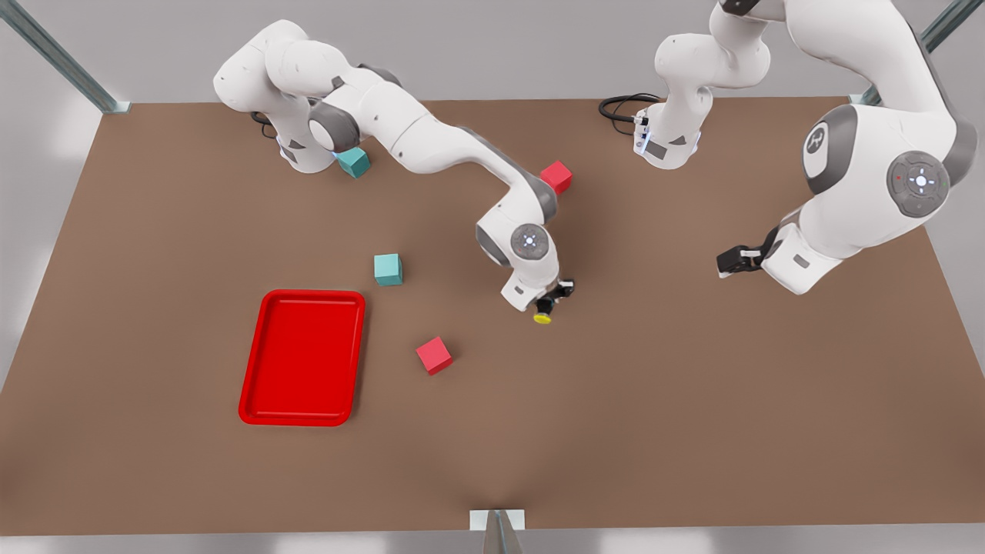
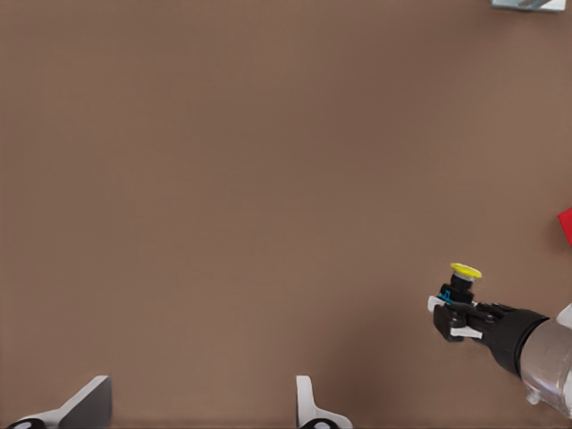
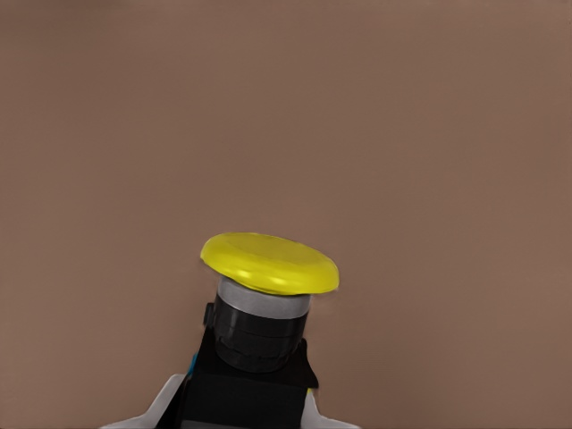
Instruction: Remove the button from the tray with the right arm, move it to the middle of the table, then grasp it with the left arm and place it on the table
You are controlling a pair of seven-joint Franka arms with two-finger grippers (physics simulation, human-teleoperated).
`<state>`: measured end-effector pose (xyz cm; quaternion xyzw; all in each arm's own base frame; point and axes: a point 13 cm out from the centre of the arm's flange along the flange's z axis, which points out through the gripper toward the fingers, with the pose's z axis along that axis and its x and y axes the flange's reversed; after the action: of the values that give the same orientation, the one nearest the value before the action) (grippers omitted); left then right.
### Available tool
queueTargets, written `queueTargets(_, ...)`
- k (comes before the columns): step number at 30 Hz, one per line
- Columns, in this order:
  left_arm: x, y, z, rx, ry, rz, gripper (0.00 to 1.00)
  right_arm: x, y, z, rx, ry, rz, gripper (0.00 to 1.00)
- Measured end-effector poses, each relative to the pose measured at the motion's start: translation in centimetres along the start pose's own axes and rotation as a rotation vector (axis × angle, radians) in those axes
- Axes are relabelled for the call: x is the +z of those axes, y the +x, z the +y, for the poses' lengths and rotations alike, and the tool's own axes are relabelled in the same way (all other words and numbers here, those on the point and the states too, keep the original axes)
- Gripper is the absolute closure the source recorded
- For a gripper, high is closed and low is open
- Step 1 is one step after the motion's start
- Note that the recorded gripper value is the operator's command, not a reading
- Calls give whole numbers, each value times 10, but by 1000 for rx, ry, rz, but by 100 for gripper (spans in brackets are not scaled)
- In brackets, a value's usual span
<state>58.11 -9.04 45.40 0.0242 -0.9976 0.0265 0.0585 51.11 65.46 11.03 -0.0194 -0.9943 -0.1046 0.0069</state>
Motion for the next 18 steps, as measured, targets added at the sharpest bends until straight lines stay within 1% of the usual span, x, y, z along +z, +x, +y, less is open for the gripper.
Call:
queueTargets(1,2,0,-1,0,-1,3,0,4,-12,-4,34,-14,-19,48)
queueTargets(2,3,0,-2,0,-1,5,0,7,-23,-7,67,-28,-38,0)
queueTargets(5,15,-5,1,-9,-5,25,0,2,-39,-5,138,-62,-72,0)
queueTargets(7,19,-6,0,-12,-6,31,0,-16,-45,-1,176,-79,-81,0)
queueTargets(9,20,-6,-2,-10,-6,32,0,-62,-50,8,210,-113,-87,0)
queueTargets(11,20,-7,-7,-1,-3,30,0,-116,-50,-17,264,-106,-54,0)
queueTargets(12,17,-7,-15,13,-1,22,0,-142,-48,-44,293,-89,-26,0)
queueTargets(14,24,-5,-51,75,-1,26,0,-197,-56,-133,364,-39,14,0)
queueTargets(16,31,9,-132,211,-9,21,0,-241,-81,-260,460,19,21,0)
queueTargets(18,59,27,-210,341,-22,35,0,-290,-108,-405,554,76,-13,0)
